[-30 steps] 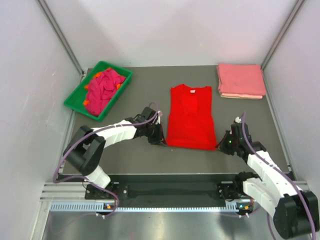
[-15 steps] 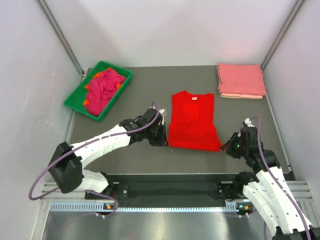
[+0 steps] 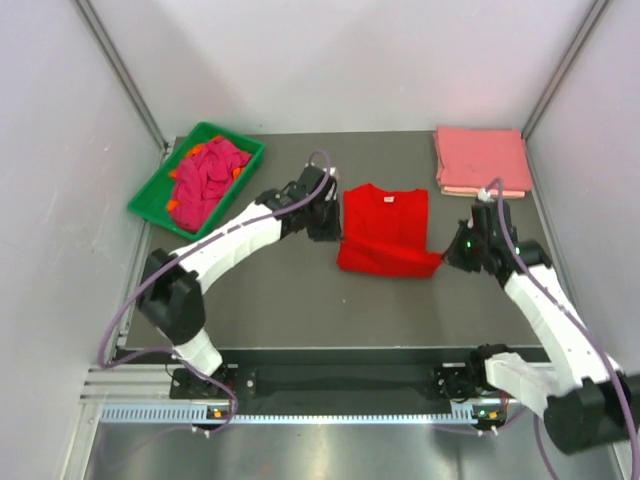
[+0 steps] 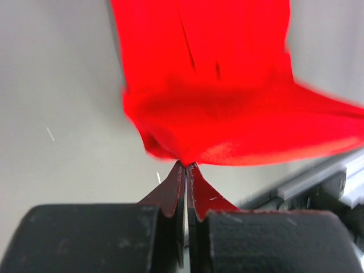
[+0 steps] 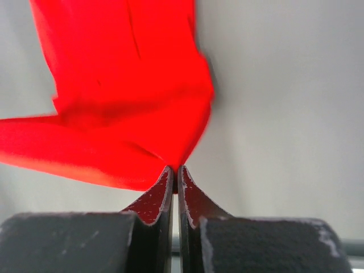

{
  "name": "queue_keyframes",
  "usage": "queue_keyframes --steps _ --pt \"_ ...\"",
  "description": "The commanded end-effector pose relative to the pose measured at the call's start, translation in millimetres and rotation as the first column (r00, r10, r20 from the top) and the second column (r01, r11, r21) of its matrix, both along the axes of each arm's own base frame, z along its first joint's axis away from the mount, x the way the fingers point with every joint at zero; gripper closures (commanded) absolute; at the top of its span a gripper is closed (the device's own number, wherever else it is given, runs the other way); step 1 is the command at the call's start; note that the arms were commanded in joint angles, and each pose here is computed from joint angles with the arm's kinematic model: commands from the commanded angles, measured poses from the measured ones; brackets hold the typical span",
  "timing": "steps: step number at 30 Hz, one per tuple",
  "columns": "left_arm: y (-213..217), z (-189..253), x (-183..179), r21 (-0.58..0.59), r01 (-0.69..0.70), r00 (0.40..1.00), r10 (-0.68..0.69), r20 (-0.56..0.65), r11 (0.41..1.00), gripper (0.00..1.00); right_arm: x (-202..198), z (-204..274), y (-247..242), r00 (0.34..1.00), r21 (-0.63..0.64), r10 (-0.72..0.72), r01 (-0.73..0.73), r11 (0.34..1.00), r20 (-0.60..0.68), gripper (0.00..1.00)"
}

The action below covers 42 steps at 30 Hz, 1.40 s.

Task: Fold and stack the t-shirts
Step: Fold the tshirt

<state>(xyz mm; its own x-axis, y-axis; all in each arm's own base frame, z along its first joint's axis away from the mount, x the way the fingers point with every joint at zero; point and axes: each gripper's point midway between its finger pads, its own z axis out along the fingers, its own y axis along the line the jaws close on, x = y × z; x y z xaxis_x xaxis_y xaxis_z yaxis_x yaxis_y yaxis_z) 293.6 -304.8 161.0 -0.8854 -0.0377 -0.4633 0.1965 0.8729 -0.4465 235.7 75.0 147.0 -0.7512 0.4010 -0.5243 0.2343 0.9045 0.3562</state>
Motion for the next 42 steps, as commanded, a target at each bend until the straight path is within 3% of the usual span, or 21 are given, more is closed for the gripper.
queue_keyframes --steps 1,11,15,22,24,29,31,36,42 --pt "7 12 53 0.009 -0.011 0.998 0.011 0.058 1.0 1.0 67 44 -4 0.989 -0.084 0.039 -0.027 0.996 0.144 1.0" --pt "-20 33 179 -0.16 0.061 0.976 -0.025 0.215 0.985 1.0 186 43 -2 0.99 -0.109 0.077 -0.064 0.992 0.119 1.0" --pt "-27 15 219 -0.217 0.077 0.97 -0.023 0.241 0.973 1.0 223 10 -4 0.995 -0.101 0.082 -0.076 0.992 0.063 0.99" --pt "-26 -29 274 -0.318 0.056 0.971 0.022 0.238 0.946 1.0 279 -19 -2 0.992 -0.064 0.097 -0.092 0.994 0.078 0.96" --pt "-26 -42 284 -0.334 0.059 0.972 0.022 0.233 0.941 0.94 290 -31 -3 0.992 -0.052 0.101 -0.098 0.994 0.075 0.93" --pt "-15 -41 300 -0.299 0.061 0.953 0.034 0.302 0.952 0.75 322 -27 -3 0.986 -0.044 0.11 -0.105 0.994 0.123 0.89" --pt "-5 -32 305 -0.283 0.066 0.942 0.034 0.334 0.957 0.65 324 -23 -9 0.988 -0.055 0.097 -0.091 0.994 0.117 0.8" --pt "8 -5 286 -0.269 0.093 0.95 -0.004 0.314 0.959 0.62 300 9 -14 0.984 -0.054 0.082 -0.074 0.996 0.155 0.68" --pt "-12 -7 225 -0.293 0.191 0.96 -0.117 0.253 0.937 0.68 264 -13 2 0.973 -0.005 0.193 -0.194 0.981 0.126 0.73"
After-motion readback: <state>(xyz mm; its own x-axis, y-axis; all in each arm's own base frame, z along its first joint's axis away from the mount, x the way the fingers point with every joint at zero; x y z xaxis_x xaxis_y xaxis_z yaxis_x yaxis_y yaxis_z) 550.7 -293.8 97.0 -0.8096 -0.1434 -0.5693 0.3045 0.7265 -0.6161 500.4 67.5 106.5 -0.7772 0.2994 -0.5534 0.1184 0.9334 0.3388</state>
